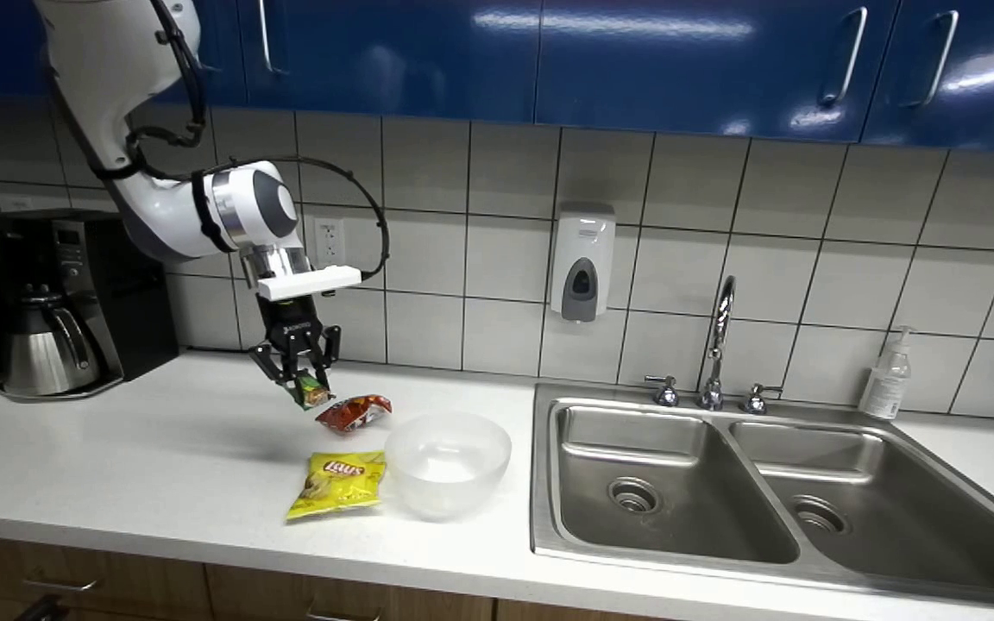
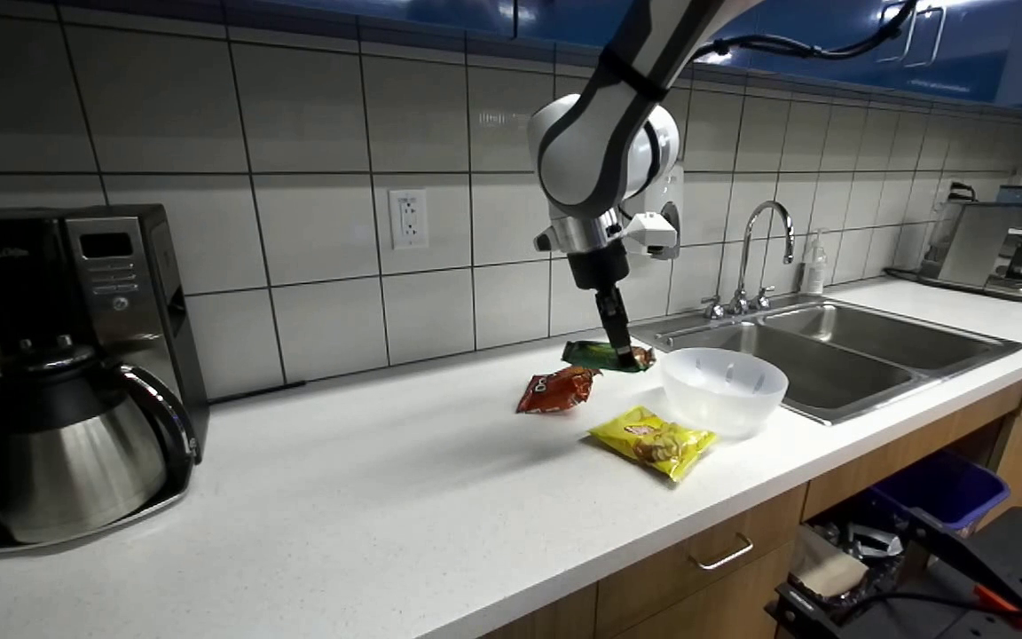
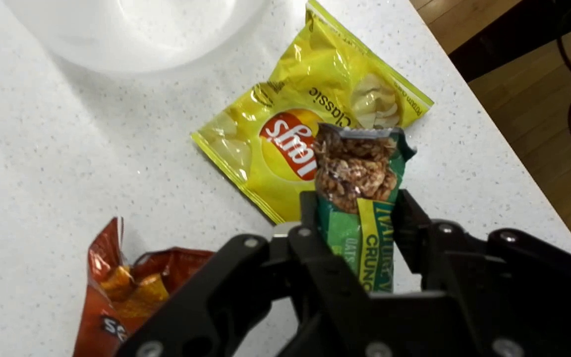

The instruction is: Pick up the green package and put it in the bowl

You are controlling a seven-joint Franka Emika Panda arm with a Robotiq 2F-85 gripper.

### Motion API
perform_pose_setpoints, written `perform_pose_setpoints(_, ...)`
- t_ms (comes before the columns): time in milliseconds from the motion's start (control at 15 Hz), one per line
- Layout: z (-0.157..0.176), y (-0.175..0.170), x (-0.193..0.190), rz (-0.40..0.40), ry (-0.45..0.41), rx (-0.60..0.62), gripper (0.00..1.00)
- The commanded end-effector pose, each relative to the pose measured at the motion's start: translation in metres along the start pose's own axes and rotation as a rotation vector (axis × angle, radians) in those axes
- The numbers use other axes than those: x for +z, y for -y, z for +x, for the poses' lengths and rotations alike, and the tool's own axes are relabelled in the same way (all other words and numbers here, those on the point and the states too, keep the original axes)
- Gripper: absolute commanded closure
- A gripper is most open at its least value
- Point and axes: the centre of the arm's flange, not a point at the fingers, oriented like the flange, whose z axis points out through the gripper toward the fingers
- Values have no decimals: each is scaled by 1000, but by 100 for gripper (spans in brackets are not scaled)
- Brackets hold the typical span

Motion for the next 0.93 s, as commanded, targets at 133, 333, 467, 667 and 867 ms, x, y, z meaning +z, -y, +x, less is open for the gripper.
perform_pose_setpoints(133,-56,-19,-6,-16,-4,196,85)
perform_pose_setpoints(333,-81,-36,-1,-5,7,302,85)
perform_pose_setpoints(467,-97,-45,5,10,13,372,85)
perform_pose_setpoints(667,-121,-58,16,38,23,464,85)
perform_pose_setpoints(867,-141,-68,26,60,31,540,85)
